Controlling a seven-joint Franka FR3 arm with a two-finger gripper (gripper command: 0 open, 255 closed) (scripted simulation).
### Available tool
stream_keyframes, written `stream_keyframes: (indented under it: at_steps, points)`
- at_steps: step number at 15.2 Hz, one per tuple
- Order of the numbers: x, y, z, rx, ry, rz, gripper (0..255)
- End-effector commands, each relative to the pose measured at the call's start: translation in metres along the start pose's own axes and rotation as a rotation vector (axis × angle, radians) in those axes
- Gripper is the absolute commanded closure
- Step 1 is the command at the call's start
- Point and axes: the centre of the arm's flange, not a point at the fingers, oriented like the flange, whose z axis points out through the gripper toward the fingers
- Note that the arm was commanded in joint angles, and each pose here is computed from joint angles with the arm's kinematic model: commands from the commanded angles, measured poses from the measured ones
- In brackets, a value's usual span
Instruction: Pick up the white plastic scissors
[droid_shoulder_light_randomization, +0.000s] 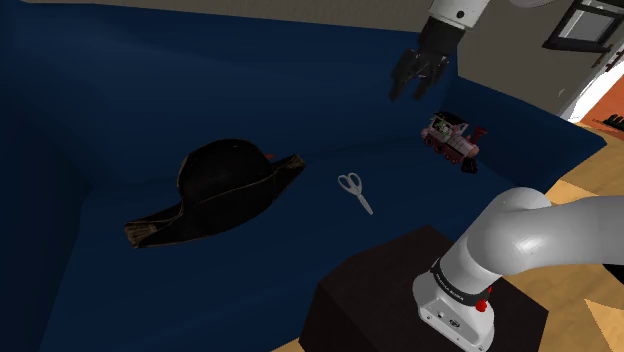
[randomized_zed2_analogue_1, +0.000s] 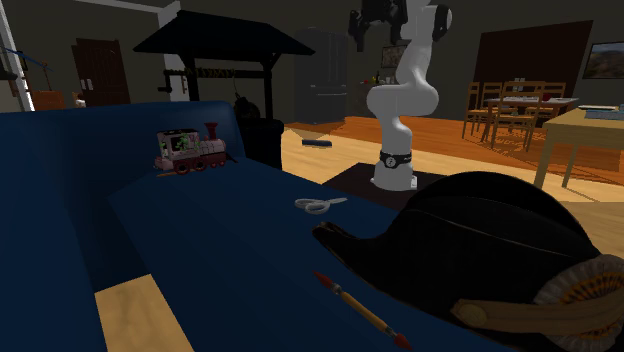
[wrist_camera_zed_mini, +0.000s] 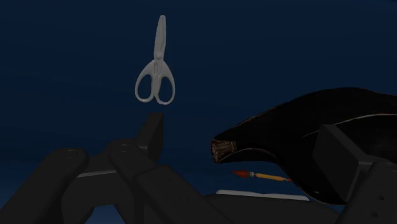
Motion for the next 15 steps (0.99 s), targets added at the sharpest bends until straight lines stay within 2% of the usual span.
stream_keyframes:
  at_steps: [1, 15]
  points:
    - [0.0, 0.0, 0.0, 0.0, 0.0, 0.0, 0]
    - [0.01, 0.04, 0.177, -0.063, 0.074, 0.048, 0]
